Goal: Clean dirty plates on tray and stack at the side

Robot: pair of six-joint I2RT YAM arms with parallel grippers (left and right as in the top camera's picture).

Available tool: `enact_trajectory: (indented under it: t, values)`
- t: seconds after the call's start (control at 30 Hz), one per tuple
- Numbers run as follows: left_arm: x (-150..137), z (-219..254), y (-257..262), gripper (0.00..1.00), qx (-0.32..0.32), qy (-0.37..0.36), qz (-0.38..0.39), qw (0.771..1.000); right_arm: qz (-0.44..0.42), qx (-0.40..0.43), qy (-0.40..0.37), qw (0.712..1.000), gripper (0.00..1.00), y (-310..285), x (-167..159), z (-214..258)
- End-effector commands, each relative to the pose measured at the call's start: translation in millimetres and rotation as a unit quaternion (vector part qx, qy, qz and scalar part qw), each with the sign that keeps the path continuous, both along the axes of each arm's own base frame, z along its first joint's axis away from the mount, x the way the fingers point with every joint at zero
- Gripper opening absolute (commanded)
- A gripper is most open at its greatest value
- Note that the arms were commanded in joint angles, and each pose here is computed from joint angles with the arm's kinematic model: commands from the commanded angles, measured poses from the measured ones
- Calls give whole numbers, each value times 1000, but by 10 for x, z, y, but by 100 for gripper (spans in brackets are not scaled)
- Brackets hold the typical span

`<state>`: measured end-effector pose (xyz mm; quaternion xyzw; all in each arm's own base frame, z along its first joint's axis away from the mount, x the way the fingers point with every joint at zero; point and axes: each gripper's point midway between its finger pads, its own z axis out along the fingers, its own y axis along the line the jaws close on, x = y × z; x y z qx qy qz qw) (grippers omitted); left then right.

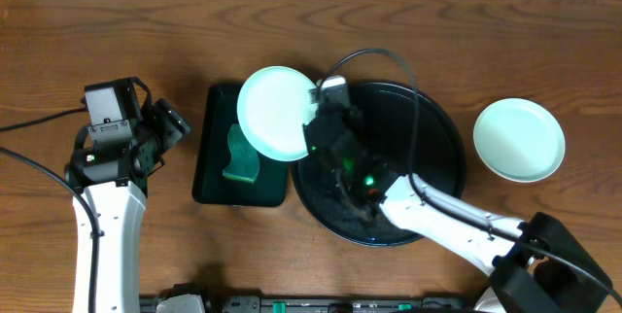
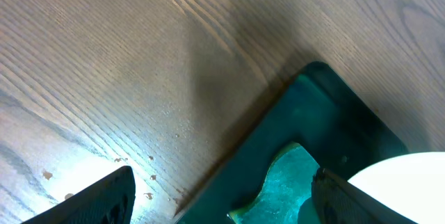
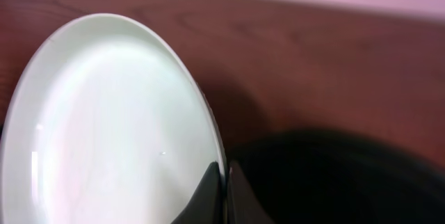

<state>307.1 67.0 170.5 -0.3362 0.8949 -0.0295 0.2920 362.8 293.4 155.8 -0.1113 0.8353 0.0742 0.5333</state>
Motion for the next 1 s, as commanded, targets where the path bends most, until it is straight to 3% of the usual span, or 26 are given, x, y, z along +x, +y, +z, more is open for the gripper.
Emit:
enact_trajectory:
  t: [0.0, 0.2, 0.5, 0.97]
  values:
    - [21, 93, 28, 81, 4, -11, 4, 1000, -3, -115, -82, 990, 2, -22, 2, 284]
    - [21, 93, 28, 81, 4, -11, 4, 1000, 15, -217, -166, 962, 1, 118, -106, 611]
    - [21, 93, 28, 81, 4, -11, 5, 1000, 48, -251, -241, 936, 1, 373, -268, 950]
    - [21, 93, 28, 81, 4, -11, 5, 1000, 72, -295, -283, 910, 1, 517, -403, 1116]
